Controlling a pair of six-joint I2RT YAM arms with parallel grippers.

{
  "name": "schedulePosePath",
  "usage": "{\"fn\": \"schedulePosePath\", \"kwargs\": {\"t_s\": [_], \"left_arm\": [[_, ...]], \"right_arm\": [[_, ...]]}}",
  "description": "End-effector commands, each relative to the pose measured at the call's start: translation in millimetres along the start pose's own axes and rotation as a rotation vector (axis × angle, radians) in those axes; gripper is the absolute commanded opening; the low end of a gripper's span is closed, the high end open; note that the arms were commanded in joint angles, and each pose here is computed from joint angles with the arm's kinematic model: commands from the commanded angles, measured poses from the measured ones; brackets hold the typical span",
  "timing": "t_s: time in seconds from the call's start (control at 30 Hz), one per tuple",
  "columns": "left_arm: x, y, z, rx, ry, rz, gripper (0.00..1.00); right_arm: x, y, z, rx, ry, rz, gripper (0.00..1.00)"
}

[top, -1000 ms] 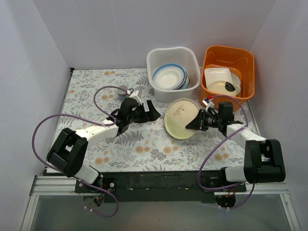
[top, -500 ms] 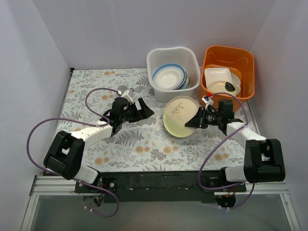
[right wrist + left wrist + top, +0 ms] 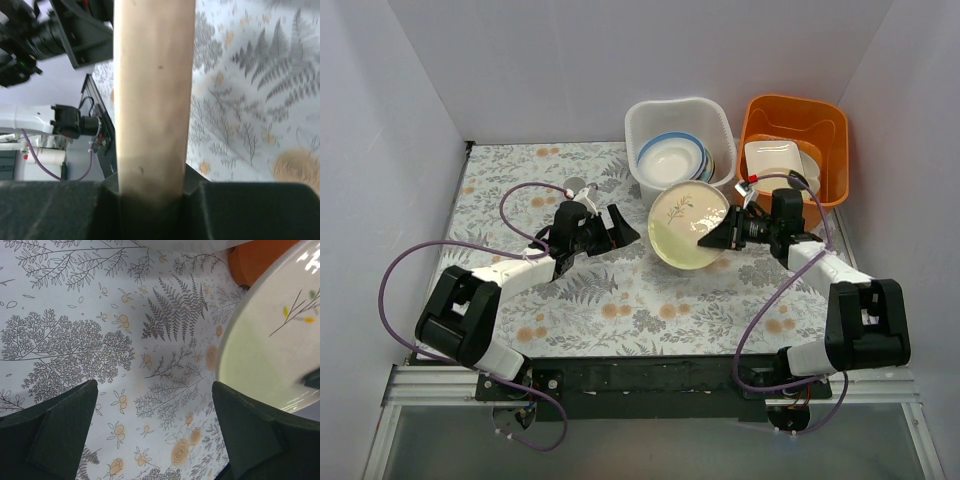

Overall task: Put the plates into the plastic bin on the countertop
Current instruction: Place the plate in the plastic bin.

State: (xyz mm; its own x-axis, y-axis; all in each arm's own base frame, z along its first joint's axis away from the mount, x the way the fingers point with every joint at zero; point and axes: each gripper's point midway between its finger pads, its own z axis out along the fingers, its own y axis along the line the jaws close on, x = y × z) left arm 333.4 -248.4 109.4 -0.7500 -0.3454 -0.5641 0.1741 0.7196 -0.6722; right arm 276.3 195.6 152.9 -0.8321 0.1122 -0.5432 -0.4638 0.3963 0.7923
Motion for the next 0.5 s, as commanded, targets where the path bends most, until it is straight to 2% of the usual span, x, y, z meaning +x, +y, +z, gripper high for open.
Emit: {"fn": "schedulePosePath", "kwargs": {"t_s": [0.0,0.2,0.47], "left_arm": [[-14,-12,-7,0.036,-0.041,0.024,0.98],[-11,-9,-5,0.022,-0.021,0.024,0.98],[-9,-7,-5,0.012,-0.014,0.025,0.98]], "right_arm": [[-88,49,3,-0.143,-0.144,-0.204,0.01],[-147,63,16,-0.235,-0.195,-0.16,0.01],[-212,58,35,-0.291,-0.243,-0.161,0.01]]}}
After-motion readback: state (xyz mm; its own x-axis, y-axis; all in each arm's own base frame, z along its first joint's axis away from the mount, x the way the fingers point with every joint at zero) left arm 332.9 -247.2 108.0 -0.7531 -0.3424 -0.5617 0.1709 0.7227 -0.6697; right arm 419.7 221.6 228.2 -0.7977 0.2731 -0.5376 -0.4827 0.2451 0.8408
